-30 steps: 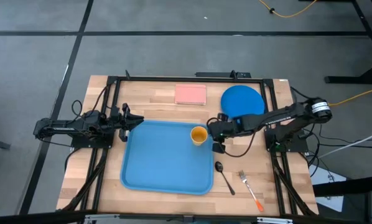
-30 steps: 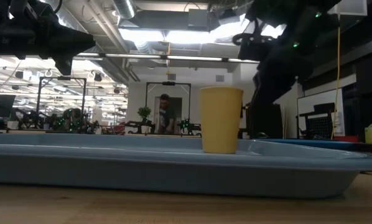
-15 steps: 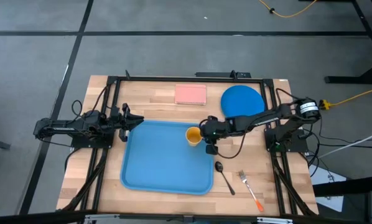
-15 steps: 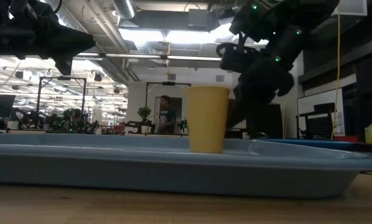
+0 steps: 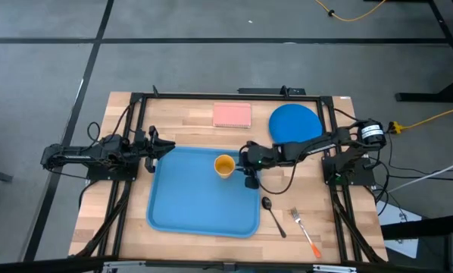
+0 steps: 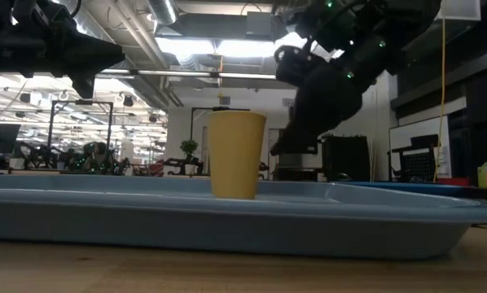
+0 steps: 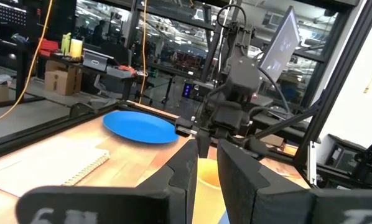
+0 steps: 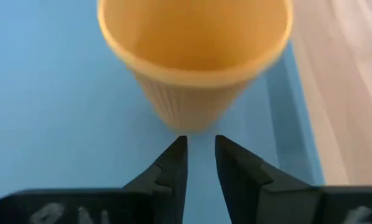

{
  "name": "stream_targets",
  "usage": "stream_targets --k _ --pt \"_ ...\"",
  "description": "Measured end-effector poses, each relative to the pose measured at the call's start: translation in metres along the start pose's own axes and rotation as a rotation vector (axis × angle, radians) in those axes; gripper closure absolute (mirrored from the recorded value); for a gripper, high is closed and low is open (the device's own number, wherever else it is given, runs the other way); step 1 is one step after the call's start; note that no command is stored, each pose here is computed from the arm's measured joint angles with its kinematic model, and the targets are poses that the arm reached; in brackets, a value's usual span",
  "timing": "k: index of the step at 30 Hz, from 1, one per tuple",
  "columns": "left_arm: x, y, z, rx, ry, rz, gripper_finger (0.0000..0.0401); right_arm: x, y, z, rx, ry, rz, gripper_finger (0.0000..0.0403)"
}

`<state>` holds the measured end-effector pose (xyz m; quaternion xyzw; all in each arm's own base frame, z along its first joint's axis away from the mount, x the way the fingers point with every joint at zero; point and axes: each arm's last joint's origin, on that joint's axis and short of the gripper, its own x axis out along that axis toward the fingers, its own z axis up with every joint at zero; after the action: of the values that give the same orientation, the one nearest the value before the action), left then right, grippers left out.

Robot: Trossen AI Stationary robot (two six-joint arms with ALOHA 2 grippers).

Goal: Pick and place plate/cup/fork/spoon on tray
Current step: Move the yellow cup to the left side of the blue tray

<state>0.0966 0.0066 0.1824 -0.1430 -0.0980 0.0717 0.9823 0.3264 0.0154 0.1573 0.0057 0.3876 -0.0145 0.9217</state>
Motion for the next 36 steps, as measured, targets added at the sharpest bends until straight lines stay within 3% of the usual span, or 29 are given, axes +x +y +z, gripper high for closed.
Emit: stream_targets --k 3,10,17,22,36 --pt "0.0 0.0 0.0 0.0 0.0 0.0 0.0346 -0.001 -0.001 -0.005 0.051 0.057 -0.014 0.0316" --pt "0.0 0.0 0.0 0.0 0.0 0.0 0.0346 0.005 0.001 0.008 0.03 -0.099 0.0 0.0316" --pt "0.0 0.0 0.0 0.0 -0.001 0.0 0.0346 0.025 0.001 0.007 0.02 -0.125 0.023 0.0316" --pt "0.0 0.0 0.0 0.0 0.0 0.0 0.0346 0.038 0.003 0.029 -0.015 -0.16 0.023 0.0316" --pt "0.0 0.0 0.0 0.0 0.0 0.0 0.0346 0.095 0.008 0.082 -0.079 -0.093 0.09 0.0316"
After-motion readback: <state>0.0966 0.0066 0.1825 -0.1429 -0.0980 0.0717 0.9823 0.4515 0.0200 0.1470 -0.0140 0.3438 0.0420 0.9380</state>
